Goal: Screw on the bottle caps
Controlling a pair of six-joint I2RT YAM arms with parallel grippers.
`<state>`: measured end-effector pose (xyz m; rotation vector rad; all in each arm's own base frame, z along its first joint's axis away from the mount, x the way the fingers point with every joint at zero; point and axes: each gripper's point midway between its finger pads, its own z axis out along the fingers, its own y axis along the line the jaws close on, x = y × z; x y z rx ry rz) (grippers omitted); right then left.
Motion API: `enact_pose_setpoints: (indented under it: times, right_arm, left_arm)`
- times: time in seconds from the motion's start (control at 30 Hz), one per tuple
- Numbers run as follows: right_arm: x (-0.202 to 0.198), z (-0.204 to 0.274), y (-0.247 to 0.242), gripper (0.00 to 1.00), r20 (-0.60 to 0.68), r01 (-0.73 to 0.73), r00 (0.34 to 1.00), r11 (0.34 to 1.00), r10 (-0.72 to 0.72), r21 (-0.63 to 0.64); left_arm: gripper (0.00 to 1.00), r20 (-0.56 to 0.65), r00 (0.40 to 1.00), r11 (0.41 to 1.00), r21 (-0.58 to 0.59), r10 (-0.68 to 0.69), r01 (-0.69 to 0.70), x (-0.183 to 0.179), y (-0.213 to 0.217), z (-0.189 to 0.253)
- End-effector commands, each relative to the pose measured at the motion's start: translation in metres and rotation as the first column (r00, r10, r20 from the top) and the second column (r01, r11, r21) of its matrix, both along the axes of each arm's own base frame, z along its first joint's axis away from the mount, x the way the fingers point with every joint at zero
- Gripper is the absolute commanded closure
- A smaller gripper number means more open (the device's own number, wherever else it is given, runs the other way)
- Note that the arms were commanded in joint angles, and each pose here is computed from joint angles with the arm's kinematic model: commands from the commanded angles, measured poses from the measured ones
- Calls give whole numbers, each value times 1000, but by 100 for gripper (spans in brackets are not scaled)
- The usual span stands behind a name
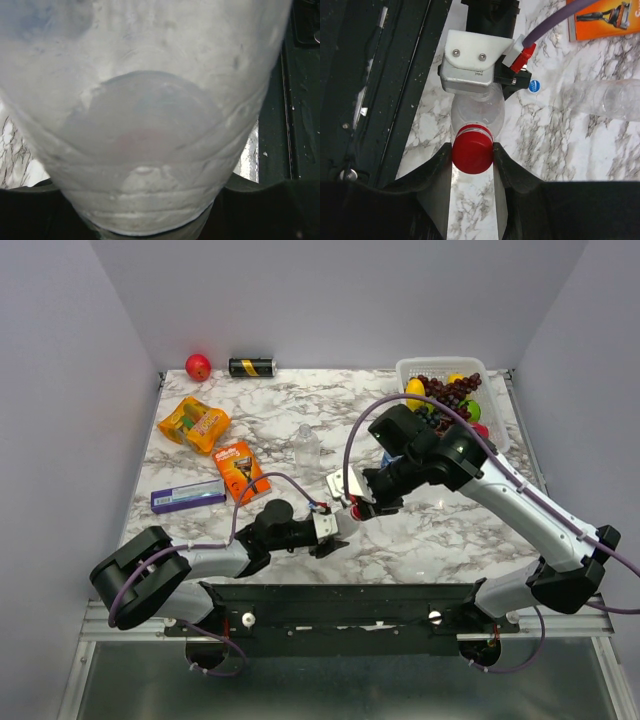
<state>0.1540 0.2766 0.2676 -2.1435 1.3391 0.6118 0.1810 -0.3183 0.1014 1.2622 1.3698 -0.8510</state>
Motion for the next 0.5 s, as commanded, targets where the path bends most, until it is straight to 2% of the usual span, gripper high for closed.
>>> enact_pose_setpoints:
  times: [0.0, 0.27, 0.47]
  right_arm:
    - [-12, -36, -4, 62, -198, 154, 962, 973, -187, -172]
    - [0, -46, 1, 64, -225, 319, 901, 918, -370, -235]
    - [8, -54, -1, 64, -299, 451, 788, 835, -538, -315]
  left_arm:
    - [100, 147, 982, 950, -304, 116, -67, 22, -9, 97]
    - [100, 143, 962, 926, -336, 231, -173, 40, 0, 112]
    - [100, 184, 941, 912, -354, 283, -205, 47, 2, 121]
